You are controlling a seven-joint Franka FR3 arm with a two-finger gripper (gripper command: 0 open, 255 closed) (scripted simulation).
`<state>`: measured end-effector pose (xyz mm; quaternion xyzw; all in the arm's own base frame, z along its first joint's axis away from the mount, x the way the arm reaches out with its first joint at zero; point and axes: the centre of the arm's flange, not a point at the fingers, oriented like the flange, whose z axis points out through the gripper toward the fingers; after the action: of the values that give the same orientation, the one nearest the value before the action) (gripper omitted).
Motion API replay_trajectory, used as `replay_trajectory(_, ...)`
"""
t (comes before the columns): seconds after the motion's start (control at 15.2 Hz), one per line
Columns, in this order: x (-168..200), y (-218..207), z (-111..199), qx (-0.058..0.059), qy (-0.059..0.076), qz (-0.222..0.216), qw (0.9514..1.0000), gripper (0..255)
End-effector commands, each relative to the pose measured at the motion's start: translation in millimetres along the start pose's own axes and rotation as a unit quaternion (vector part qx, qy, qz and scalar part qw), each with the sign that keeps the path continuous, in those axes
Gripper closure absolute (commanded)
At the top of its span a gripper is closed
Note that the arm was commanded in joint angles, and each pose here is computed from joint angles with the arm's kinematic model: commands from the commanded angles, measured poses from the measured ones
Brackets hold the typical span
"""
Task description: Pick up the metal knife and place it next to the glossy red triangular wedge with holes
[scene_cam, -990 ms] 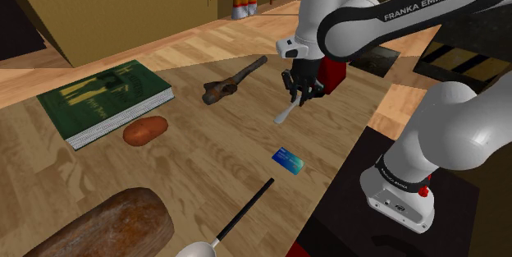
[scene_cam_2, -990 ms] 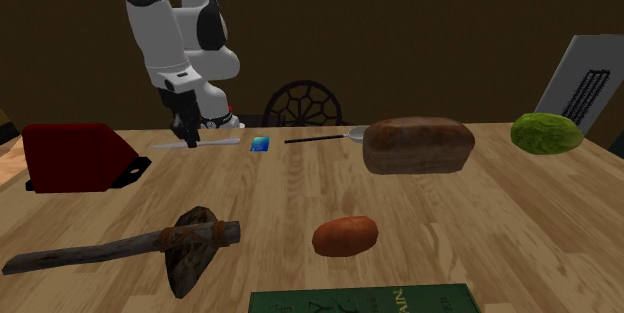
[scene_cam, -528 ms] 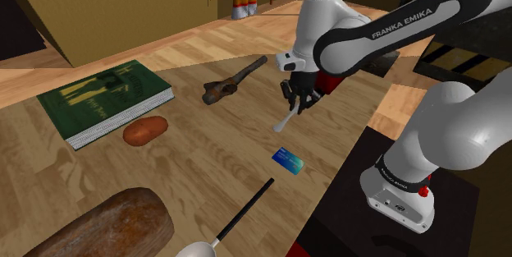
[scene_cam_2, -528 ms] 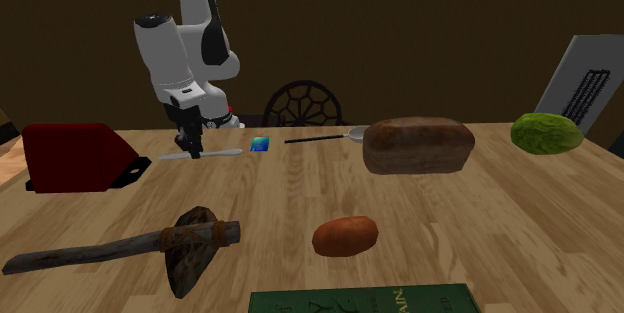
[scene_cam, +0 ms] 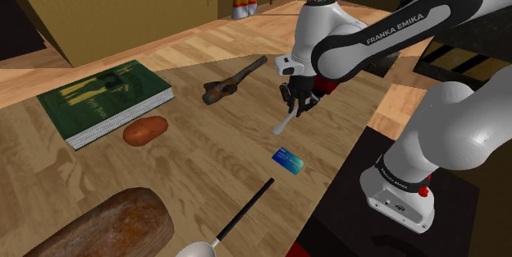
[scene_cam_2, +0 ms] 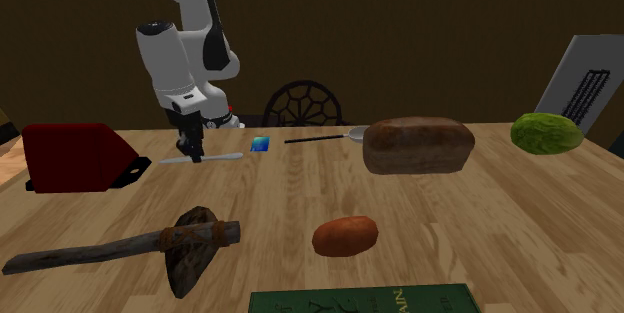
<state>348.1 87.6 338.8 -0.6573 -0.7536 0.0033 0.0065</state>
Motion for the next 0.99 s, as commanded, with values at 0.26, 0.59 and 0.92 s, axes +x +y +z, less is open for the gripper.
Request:
replay_trajectory(0.26,0,0,0,0.000,0.000,0.000,1.0000,0)
replay_trajectory(0.59,0,0,-40,0.000,0.000,0.000,1.0000,0)
replay_trajectory(0.92,0,0,-50,0.000,0.000,0.000,1.0000,0)
